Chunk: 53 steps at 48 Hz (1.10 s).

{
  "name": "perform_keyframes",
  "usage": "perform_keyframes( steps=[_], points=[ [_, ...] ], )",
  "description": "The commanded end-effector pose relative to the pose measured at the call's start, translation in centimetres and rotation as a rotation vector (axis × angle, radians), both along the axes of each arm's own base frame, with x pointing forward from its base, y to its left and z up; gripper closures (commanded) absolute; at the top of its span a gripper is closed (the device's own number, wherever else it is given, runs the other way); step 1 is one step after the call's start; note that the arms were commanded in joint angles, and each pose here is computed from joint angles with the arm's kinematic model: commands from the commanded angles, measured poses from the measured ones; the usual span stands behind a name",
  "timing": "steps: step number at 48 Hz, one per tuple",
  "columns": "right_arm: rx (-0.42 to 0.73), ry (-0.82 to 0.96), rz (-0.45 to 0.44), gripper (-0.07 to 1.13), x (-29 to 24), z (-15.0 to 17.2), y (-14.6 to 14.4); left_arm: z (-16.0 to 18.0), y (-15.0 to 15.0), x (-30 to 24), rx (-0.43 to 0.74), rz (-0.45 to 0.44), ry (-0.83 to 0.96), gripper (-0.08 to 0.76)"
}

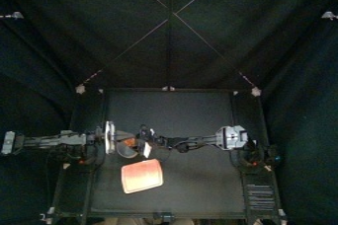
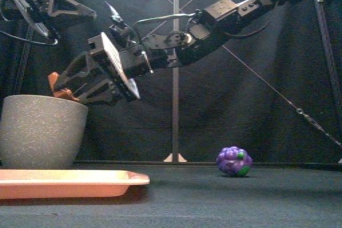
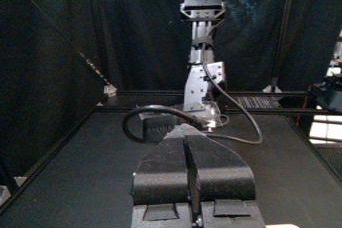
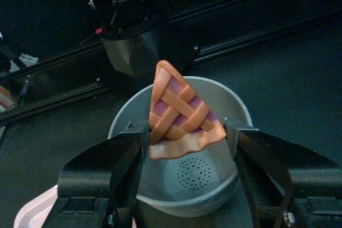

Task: Pick the pie then place it in the grey bowl
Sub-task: Drop pie in the grey bowl and return to neutral

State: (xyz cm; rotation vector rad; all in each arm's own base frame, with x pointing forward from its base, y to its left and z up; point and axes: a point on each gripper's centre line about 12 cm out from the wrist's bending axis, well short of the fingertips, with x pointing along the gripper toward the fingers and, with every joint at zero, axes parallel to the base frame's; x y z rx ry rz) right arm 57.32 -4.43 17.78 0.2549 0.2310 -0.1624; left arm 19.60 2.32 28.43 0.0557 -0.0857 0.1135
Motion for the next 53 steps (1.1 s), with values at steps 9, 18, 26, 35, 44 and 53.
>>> perform_keyframes(
  steps=[9,18,26,35,44,53],
  points=[
    [-0.032,-0.039,0.033,-0.01,0.8,2.5,0.8,0.5,0.0,0.1,0.007,0.001,-0.018,0.647],
    [-0.039,-0.038,0.041,0.00,0.0,3.3,1.1,0.5,0.1,0.1,0.002,0.003,-0.018,0.645],
    [-0.047,-0.031,0.041,0.00,-2.6,4.4,1.0,0.5,0.1,0.1,0.002,0.003,-0.018,0.645],
    [-0.062,-0.080,0.035,0.00,-6.1,6.7,1.3,0.5,0.1,0.1,0.002,0.003,-0.020,0.645],
    [-0.090,-0.149,0.017,0.00,-10.7,7.9,1.1,0.5,0.1,0.1,0.002,0.003,-0.020,0.645],
    [-0.097,-0.162,0.003,0.00,-15.2,7.2,1.2,0.6,0.1,0.0,0.001,0.003,-0.021,0.645]
  ],
)
